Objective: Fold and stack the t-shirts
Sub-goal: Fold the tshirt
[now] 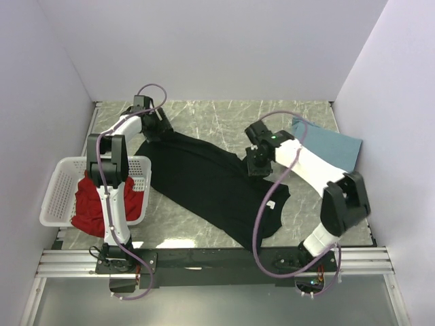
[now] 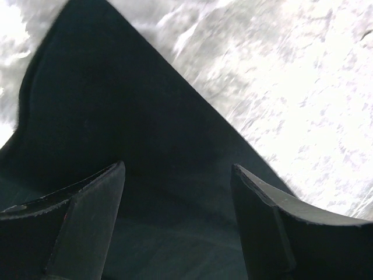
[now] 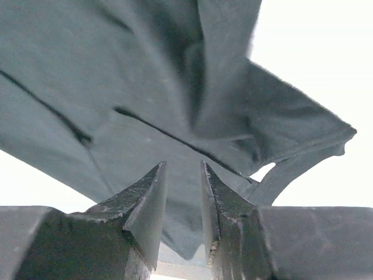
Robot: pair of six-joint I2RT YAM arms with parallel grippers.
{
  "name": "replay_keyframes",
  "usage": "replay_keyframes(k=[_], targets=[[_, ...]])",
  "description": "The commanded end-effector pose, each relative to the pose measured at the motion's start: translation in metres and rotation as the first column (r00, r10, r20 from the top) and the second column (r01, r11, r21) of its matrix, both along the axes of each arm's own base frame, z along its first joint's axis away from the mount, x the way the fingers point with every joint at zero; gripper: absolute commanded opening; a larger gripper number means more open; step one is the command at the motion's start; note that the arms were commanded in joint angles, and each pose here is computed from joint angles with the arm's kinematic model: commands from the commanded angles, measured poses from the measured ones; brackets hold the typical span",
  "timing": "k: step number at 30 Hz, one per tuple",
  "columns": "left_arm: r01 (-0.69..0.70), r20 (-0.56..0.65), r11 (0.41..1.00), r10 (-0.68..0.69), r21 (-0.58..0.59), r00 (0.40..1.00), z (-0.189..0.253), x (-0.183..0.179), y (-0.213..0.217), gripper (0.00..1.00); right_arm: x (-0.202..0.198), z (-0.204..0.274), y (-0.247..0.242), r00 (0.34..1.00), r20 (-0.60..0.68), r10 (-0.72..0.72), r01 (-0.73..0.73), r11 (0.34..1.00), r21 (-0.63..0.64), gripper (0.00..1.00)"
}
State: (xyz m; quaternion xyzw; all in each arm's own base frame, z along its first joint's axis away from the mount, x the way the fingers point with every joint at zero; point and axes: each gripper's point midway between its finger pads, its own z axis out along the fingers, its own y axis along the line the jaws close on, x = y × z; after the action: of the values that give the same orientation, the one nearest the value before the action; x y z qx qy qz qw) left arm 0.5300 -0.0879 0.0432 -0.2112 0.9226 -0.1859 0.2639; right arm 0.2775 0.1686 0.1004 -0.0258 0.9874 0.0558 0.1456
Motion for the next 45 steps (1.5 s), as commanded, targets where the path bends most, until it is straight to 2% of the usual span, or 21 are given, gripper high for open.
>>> replay_keyframes(k=[1,5,11,17,23,29,36,40,41,43,44,45], targets=[[-0.003,0.044,1.000,0.002,0.023,0.999,0.024,-0.004,0.010,0.80,0.026,0.030,-0.002,0.993,0.110,-0.049,0.042,0.997,0.059,0.37],[-0.002,0.031,1.000,0.001,0.029,1.000,0.020,-0.008,0.012,0.80,0.063,0.034,0.000,0.985,0.138,-0.099,0.084,0.990,0.115,0.38],[-0.002,0.013,1.000,0.002,0.027,1.000,0.014,-0.007,0.013,0.81,0.124,0.013,-0.016,0.972,0.109,-0.207,0.177,0.956,0.234,0.45],[-0.004,0.009,1.000,0.004,0.020,1.000,0.013,-0.006,0.012,0.81,0.173,-0.003,-0.030,0.973,0.106,-0.205,0.173,0.952,0.254,0.45],[-0.010,-0.004,1.000,0.010,0.014,1.000,0.009,-0.007,0.012,0.82,0.180,-0.013,-0.025,0.984,0.071,-0.161,0.131,0.941,0.312,0.45],[-0.001,-0.010,1.000,0.001,0.014,1.000,0.007,-0.004,0.011,0.82,0.162,-0.015,-0.018,0.989,0.019,-0.148,0.130,0.914,0.384,0.45],[0.012,-0.017,1.000,-0.012,0.013,1.000,0.004,0.001,0.012,0.83,0.152,-0.029,-0.025,0.988,-0.021,-0.150,0.148,0.927,0.346,0.43],[0.014,-0.021,1.000,-0.014,0.012,1.000,0.004,0.002,0.013,0.82,0.159,-0.025,-0.021,0.987,-0.017,-0.161,0.156,0.920,0.361,0.35],[0.014,-0.020,1.000,-0.013,0.012,1.000,0.003,0.003,0.014,0.83,0.160,-0.024,-0.021,0.986,-0.016,-0.167,0.161,0.917,0.364,0.28],[0.014,-0.020,1.000,-0.014,0.011,1.000,0.003,0.004,0.014,0.83,0.164,-0.018,-0.018,0.985,-0.003,-0.171,0.159,0.913,0.377,0.20],[0.014,-0.018,1.000,-0.014,0.006,1.000,0.004,0.004,0.014,0.83,0.164,-0.018,-0.017,0.986,-0.008,-0.168,0.158,0.910,0.384,0.12],[0.014,-0.016,1.000,-0.014,0.006,1.000,0.005,0.005,0.014,0.83,0.164,-0.018,-0.017,0.985,-0.013,-0.170,0.162,0.908,0.386,0.08]])
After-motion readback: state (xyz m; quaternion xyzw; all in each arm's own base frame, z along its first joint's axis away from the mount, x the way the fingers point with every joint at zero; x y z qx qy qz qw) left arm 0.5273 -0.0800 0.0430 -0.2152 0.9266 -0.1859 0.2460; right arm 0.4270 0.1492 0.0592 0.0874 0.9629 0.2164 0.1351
